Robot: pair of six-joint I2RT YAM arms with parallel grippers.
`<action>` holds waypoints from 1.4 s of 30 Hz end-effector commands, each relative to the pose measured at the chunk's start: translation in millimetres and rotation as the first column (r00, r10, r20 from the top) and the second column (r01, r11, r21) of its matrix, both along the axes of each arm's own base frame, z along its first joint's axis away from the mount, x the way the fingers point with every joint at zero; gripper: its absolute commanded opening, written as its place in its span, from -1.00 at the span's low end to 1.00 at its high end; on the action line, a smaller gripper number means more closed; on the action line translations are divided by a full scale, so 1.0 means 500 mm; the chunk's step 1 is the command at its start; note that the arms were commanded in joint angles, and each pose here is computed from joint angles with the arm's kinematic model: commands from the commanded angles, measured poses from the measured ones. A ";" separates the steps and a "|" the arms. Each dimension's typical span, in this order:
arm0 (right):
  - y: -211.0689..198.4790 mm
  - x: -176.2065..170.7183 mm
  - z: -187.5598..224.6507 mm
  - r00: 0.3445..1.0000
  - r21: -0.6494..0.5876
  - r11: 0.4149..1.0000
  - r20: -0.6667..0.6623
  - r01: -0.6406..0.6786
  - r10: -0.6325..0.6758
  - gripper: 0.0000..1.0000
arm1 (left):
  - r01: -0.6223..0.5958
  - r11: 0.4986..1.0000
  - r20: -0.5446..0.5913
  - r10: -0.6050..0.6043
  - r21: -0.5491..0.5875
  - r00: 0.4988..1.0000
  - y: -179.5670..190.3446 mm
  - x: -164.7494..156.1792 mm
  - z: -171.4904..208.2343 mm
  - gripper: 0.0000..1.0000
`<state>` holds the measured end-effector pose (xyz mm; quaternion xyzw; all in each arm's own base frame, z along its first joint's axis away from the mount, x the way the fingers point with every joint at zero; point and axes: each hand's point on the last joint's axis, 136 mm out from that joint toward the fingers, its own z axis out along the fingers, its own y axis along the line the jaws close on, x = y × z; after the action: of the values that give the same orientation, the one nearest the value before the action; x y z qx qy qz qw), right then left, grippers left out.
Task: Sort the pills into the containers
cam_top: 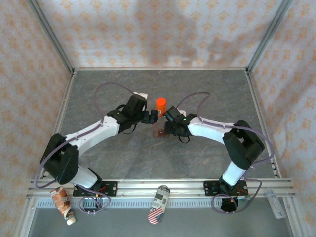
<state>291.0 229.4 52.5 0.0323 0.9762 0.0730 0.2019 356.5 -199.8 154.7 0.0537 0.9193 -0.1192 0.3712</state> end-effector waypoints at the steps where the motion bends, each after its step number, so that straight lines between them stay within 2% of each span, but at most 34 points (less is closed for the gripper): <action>1: -0.002 0.011 0.080 0.998 0.019 1.000 0.059 -0.008 0.007 0.55 | -0.061 0.996 0.010 0.062 -0.072 0.998 0.028 -0.002 0.013 1.00; 7: 0.009 0.035 0.177 0.989 0.027 0.998 0.144 -0.050 0.046 0.56 | -0.147 0.971 0.024 0.154 -0.190 0.988 0.083 -0.018 0.020 1.00; 13: 0.050 0.095 0.221 0.975 -0.087 0.984 0.147 -0.154 0.165 0.67 | -0.286 0.891 -0.017 0.300 -0.352 0.954 0.155 -0.024 0.009 1.00; 16: 0.072 0.131 0.220 0.971 -0.145 0.972 0.127 -0.185 0.204 0.74 | -0.326 0.857 -0.035 0.341 -0.399 0.939 0.183 -0.027 0.003 1.00; 20: 0.084 0.179 0.206 0.974 -0.179 0.967 0.100 -0.183 0.202 0.77 | -0.348 0.842 -0.054 0.359 -0.412 0.932 0.204 -0.035 -0.003 1.00; 26: 0.095 0.228 0.162 0.984 -0.134 0.977 0.043 -0.167 0.174 0.75 | -0.354 0.831 -0.056 0.367 -0.428 0.929 0.217 -0.041 0.001 1.00; 42: 0.124 0.247 0.095 0.982 -0.126 0.974 -0.023 -0.188 0.187 0.48 | -0.344 0.822 -0.060 0.357 -0.455 0.932 0.214 -0.045 0.008 1.00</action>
<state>414.1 289.3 102.6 -0.0682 0.9777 0.0333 0.1959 333.7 -92.8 152.1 -0.1998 0.8632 -0.2471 0.3923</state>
